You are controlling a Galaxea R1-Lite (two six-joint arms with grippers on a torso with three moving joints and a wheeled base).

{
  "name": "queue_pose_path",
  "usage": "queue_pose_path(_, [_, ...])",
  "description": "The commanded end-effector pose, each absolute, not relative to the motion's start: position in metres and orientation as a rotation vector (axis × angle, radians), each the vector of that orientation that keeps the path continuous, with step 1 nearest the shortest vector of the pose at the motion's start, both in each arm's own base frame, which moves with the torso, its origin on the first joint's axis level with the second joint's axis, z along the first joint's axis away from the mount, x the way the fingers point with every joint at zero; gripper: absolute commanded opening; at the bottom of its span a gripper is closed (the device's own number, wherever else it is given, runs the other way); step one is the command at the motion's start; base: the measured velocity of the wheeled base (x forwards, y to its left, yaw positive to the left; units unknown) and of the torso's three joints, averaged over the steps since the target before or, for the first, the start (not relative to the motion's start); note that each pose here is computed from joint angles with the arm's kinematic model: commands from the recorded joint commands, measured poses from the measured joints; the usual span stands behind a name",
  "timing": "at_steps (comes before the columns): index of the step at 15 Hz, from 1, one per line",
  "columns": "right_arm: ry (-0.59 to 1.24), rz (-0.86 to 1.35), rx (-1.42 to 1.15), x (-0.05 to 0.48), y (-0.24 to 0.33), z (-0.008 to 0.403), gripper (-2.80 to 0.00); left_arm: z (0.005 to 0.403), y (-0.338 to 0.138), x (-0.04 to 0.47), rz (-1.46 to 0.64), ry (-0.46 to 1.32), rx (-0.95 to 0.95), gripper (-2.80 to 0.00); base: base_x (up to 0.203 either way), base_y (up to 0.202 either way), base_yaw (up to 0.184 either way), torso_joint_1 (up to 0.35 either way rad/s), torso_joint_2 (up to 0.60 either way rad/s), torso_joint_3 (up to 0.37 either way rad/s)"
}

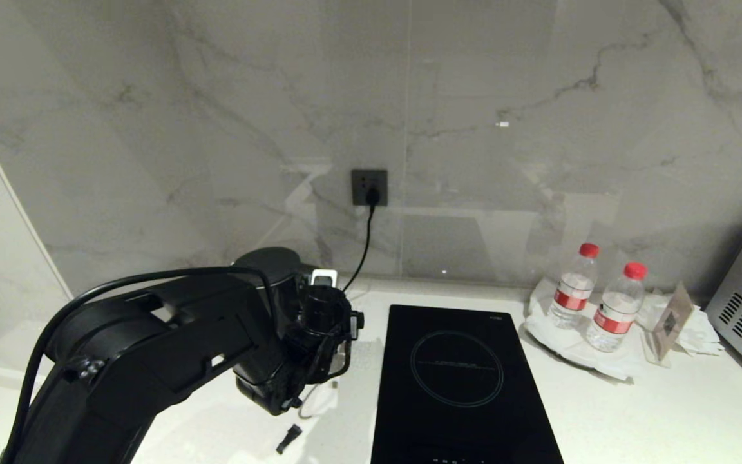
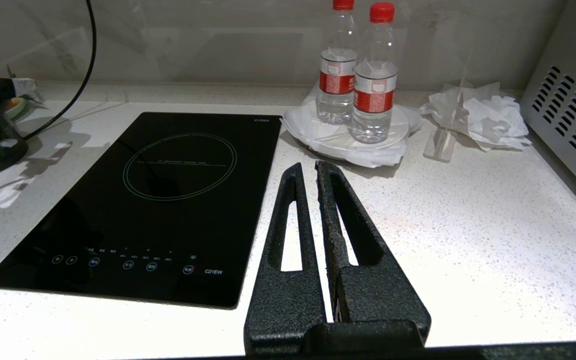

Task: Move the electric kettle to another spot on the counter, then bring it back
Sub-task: Place it on the power base

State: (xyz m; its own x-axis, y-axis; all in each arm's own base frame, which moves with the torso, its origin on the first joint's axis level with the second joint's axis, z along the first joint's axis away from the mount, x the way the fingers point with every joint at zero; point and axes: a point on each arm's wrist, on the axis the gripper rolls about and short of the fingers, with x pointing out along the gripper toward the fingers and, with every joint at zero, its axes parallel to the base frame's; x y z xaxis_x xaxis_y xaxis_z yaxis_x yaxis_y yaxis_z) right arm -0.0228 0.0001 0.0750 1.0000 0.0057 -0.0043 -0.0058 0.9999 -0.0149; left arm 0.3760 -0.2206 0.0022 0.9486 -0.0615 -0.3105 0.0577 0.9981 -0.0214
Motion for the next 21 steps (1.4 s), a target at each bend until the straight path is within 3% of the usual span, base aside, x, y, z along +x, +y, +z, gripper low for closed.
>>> queue_pose_path(1, [0.005,0.006,-0.015,-0.023,0.0,0.075,-2.8,-0.007,-0.221,0.375,-0.06,0.317,-0.012,0.0,0.0,0.0,0.0,0.0,0.0,0.0])
queue_pose_path(15, [0.005,0.006,-0.015,-0.023,0.0,0.075,-2.8,0.01,-0.195,0.329,-0.071,0.31,-0.021,0.0,0.0,0.0,0.0,0.0,0.0,0.0])
queue_pose_path(18, [0.005,0.006,-0.015,-0.023,0.0,0.075,-2.8,0.024,-0.188,0.316,-0.075,0.306,-0.027,0.0,0.0,0.0,0.0,0.0,0.0,0.0])
queue_pose_path(21, [0.005,0.006,-0.015,-0.023,0.0,0.075,-2.8,0.062,-0.184,0.289,-0.114,0.252,-0.055,0.0,0.0,0.0,0.0,0.0,0.0,0.0])
